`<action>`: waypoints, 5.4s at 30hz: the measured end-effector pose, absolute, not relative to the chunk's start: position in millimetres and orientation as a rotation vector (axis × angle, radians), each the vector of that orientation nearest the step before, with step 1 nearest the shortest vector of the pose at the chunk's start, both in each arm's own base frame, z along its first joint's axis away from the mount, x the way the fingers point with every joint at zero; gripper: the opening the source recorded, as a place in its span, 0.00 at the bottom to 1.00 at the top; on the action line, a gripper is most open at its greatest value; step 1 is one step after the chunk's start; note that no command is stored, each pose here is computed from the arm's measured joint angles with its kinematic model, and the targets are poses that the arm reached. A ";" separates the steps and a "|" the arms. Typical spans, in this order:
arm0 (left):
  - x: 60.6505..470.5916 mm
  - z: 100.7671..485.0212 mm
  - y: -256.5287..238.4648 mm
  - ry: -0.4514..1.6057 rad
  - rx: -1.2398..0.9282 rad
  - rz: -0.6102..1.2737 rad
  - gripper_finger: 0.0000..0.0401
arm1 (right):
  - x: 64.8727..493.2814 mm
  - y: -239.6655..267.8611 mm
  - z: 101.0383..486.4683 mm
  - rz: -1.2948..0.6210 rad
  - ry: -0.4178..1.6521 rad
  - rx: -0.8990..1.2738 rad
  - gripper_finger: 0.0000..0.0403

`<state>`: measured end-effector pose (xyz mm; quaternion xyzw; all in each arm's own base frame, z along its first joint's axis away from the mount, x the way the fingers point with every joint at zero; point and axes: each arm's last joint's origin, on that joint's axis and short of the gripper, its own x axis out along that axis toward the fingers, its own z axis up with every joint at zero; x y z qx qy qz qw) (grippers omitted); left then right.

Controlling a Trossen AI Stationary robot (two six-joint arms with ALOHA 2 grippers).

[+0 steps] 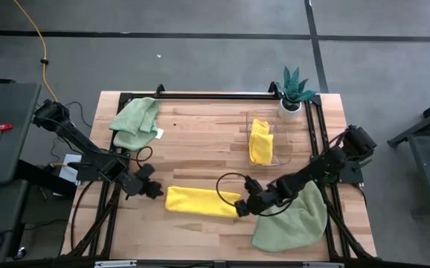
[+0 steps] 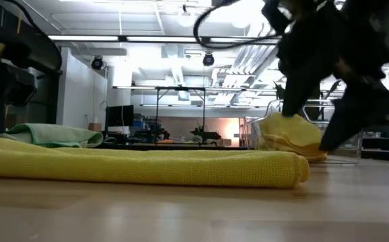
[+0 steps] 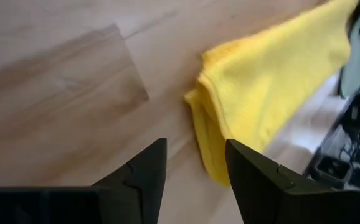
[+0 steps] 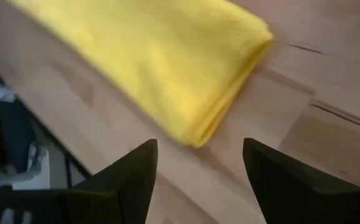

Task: Fold microfiber towels
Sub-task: Fold the yellow microfiber towel

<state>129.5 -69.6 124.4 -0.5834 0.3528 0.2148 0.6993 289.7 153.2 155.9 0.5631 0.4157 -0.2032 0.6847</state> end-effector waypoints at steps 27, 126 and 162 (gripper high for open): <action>146.7 100.5 -78.9 0.734 -1.328 0.480 0.38 | 315.3 149.7 120.2 -0.626 0.683 1.503 0.56; 279.4 90.7 -91.2 0.766 -0.366 0.238 0.00 | 389.7 119.1 168.2 -0.399 0.693 1.320 0.00; 265.9 133.1 -86.3 0.751 -0.261 0.164 0.00 | 371.6 93.6 221.3 -0.266 0.679 1.019 0.59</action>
